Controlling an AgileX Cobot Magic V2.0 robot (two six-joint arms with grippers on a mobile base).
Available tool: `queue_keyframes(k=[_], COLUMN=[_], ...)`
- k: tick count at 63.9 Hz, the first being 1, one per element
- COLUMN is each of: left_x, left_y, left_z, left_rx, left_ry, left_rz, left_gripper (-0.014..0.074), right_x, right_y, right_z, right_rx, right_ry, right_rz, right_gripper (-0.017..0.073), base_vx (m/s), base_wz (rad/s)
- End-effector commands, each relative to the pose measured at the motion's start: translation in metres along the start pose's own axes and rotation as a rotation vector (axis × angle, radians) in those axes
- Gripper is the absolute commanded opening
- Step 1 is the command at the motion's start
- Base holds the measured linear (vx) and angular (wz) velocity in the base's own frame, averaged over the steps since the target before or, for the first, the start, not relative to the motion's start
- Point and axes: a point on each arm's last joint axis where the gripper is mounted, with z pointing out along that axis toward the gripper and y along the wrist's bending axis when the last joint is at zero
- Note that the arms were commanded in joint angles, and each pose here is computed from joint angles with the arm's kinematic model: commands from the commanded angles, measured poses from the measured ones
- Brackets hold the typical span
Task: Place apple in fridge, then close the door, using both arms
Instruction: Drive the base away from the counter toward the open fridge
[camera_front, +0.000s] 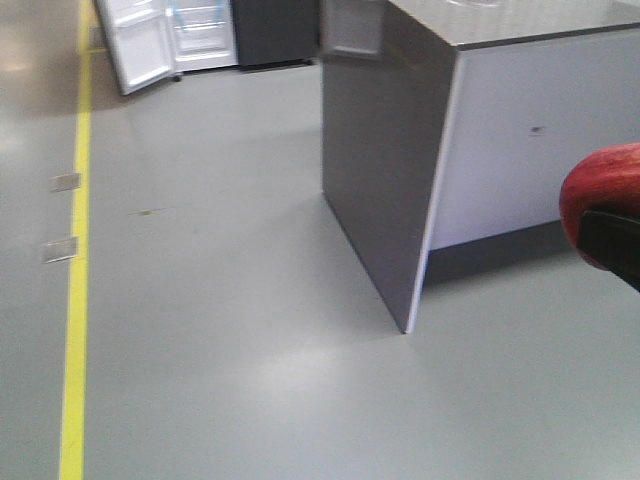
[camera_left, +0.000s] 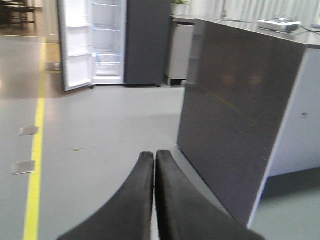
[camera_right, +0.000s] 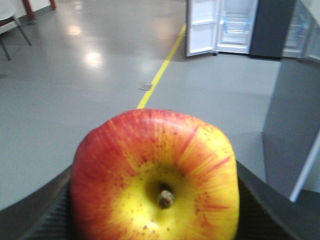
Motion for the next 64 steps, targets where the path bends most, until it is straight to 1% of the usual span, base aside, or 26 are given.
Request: queue_keyframes(k=[1, 64], left_x=[0.0006, 0.0006], left_y=[-0.0017, -0.0017], left_z=[0.0008, 0.0008], left_rx=[0.028, 0.028], left_ry=[-0.052, -0.052], left_rz=[0.002, 0.002], left_gripper=[-0.0006, -0.0006], right_x=[-0.0131, -0.0131], right_y=[0.0003, 0.0003], right_z=[-0.0047, -0.0047], right_rx=[0.019, 0.019], right_ry=[-0.089, -0.089], right_rz=[0.012, 0.012], right_gripper=[-0.0006, -0.0006], base_vx=[0.04, 0.08], base_wz=[0.50, 0.38])
